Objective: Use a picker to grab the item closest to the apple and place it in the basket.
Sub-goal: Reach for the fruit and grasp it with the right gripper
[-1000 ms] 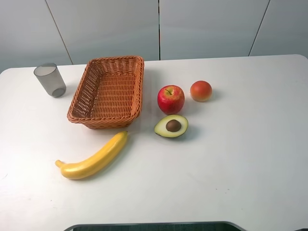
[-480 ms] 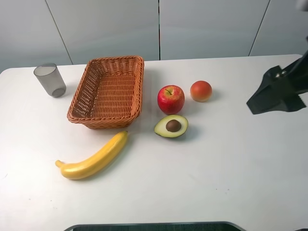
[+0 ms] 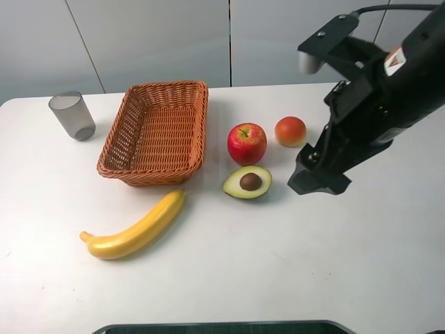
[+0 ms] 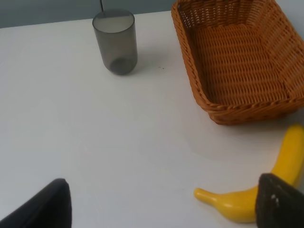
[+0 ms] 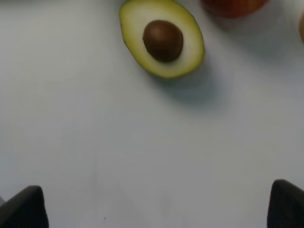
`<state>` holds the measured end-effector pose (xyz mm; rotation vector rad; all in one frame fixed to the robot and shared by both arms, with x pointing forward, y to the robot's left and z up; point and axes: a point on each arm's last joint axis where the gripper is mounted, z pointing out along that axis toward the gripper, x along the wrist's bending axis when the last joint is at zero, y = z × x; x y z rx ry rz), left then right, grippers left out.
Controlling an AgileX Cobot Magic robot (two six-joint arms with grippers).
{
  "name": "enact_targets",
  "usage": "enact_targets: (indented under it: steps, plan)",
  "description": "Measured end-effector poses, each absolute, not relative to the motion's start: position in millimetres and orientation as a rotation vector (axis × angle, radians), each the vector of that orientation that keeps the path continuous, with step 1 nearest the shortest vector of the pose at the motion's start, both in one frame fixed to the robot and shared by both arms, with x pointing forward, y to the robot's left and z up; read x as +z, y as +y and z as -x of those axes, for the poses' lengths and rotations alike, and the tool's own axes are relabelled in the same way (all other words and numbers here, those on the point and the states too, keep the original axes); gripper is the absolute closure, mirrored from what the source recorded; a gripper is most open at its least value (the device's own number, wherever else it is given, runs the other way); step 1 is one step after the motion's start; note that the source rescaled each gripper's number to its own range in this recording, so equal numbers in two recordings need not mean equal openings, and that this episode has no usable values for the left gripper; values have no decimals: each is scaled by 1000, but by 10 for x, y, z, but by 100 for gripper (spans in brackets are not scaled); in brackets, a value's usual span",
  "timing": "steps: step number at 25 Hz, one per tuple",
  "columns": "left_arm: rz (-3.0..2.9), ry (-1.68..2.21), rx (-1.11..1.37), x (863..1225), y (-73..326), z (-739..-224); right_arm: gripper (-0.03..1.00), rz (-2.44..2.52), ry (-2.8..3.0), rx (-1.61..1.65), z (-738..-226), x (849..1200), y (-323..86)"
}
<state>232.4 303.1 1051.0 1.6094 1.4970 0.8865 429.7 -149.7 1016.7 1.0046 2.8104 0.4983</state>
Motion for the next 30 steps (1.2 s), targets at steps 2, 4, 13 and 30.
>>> enact_targets:
  steps: [2, 4, 13, 30]
  plan:
    - [-1609, 1497, 886, 10510, 3031, -2324, -3, -954, 2830, 484, -4365, 10036, -1406]
    - [-1609, 1497, 886, 10510, 3031, -2324, -3, -915, 2840, 480, -4421, 9915, -1321]
    - [-1609, 1497, 886, 10510, 3031, -2324, -3, -780, 2858, 447, -4644, 9447, -1139]
    - [-1608, 1498, 885, 10510, 3031, -2324, -3, -800, 2892, 400, -4926, 9005, -914]
